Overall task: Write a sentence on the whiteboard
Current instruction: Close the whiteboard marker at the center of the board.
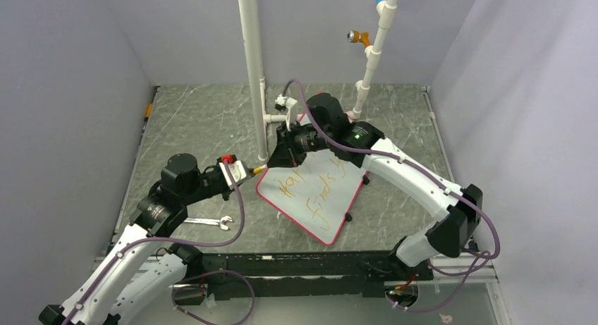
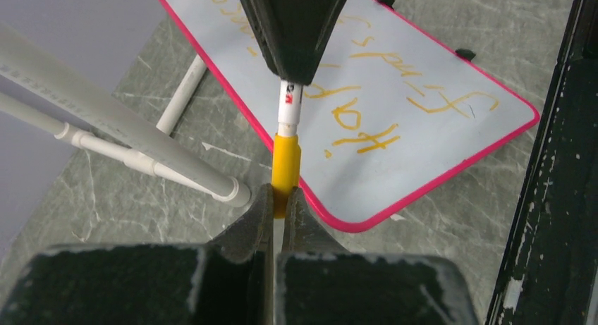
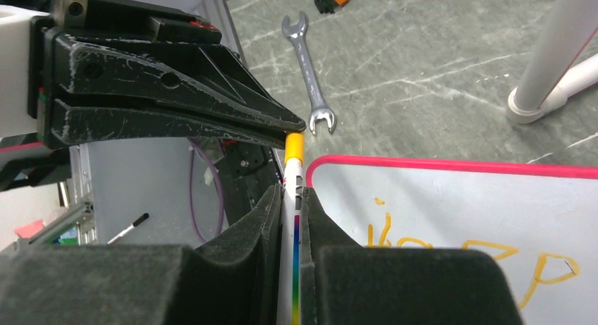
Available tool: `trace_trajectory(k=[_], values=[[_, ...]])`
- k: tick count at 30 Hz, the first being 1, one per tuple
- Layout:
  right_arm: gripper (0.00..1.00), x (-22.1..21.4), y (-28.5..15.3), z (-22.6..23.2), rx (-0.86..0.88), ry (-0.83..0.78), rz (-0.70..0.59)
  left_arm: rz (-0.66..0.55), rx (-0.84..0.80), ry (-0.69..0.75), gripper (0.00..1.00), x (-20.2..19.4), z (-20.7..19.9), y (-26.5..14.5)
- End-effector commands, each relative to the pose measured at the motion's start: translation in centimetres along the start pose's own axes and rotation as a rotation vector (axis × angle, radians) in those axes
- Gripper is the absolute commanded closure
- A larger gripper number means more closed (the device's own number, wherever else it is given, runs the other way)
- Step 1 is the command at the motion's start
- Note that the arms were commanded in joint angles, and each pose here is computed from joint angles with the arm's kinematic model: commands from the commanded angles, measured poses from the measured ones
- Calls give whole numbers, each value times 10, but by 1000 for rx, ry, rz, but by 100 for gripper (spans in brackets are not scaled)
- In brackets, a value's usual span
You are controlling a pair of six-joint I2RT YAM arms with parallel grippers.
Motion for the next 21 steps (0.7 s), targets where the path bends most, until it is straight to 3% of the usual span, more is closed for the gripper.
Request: trace_trajectory(k=[1, 11, 21], values=[[100, 2, 18, 16, 23, -89, 41, -138, -17, 54, 100, 34, 6, 0], [100, -6, 43, 22, 49, -118, 112, -149, -9, 55, 100, 36, 7, -1], [100, -3, 56, 29, 91, 43, 75, -186, 32, 78, 100, 43, 11, -5]])
Point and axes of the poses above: each gripper's point midway between its finger pads, its own y axis out along the fingers, its own z axis along the line the jaws close on, x = y × z, the point moved 5 cm from there along -y, back along the fingers, and after that the axes turned 7 degrees about y, right-handed, at the moved point
